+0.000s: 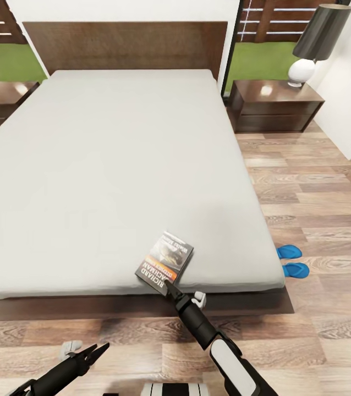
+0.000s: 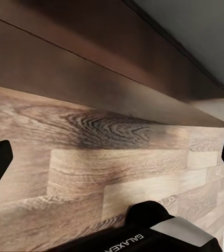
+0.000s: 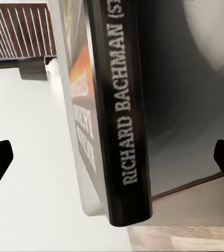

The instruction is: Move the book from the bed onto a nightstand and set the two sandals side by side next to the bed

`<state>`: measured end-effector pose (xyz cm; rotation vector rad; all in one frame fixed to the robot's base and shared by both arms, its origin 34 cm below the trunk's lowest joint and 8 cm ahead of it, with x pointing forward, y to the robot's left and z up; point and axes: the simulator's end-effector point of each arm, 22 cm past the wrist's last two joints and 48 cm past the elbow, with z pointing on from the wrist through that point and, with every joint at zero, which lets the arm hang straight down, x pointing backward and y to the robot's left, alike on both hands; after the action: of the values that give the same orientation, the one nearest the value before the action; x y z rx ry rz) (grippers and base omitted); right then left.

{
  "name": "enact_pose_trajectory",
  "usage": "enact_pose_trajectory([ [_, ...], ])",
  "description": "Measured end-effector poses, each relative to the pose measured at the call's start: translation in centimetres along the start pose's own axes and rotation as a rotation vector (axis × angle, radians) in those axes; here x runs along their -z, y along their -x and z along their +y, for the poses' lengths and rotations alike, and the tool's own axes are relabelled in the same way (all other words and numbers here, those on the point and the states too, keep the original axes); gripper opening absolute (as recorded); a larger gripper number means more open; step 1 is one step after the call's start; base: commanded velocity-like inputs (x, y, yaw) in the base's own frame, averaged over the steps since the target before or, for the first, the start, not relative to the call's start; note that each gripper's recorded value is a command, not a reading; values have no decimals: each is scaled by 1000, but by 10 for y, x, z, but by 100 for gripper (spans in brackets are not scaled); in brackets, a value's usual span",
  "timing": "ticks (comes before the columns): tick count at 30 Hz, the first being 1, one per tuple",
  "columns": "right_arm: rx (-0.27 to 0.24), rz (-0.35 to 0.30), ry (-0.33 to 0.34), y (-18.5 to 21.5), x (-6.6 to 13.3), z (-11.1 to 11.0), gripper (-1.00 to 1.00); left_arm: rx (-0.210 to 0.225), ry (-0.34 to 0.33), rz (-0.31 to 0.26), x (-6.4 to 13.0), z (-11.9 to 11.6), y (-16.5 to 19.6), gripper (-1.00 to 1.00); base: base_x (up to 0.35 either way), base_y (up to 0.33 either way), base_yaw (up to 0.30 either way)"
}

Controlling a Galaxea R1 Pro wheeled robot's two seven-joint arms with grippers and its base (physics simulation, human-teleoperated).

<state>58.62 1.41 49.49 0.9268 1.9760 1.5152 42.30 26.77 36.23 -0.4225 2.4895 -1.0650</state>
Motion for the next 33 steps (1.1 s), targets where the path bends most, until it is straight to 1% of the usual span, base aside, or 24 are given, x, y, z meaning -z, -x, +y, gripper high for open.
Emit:
enact_pose_trajectory([
  [12, -5, 2, -5, -3, 2, -2, 100, 0, 0, -1, 0, 0, 0, 100, 13, 0, 0],
  [13, -4, 2, -5, -3, 2, -2, -100, -1, 0, -1, 0, 0, 0, 100, 0, 0, 0],
  [17, 0, 14, -37, -3, 1, -16, -100, 0, 0, -1, 0, 0, 0, 100, 0, 0, 0],
  [19, 2, 14, -37, -3, 1, -16, -100, 0, 0, -1, 0, 0, 0, 100, 0, 0, 0],
  [23, -1, 4, -10, -3, 2, -4, -100, -1, 0, -1, 0, 0, 0, 100, 0, 0, 0],
  [33, -2, 3, -7, -3, 2, -3, -100, 0, 0, -1, 0, 0, 0, 100, 0, 0, 0],
])
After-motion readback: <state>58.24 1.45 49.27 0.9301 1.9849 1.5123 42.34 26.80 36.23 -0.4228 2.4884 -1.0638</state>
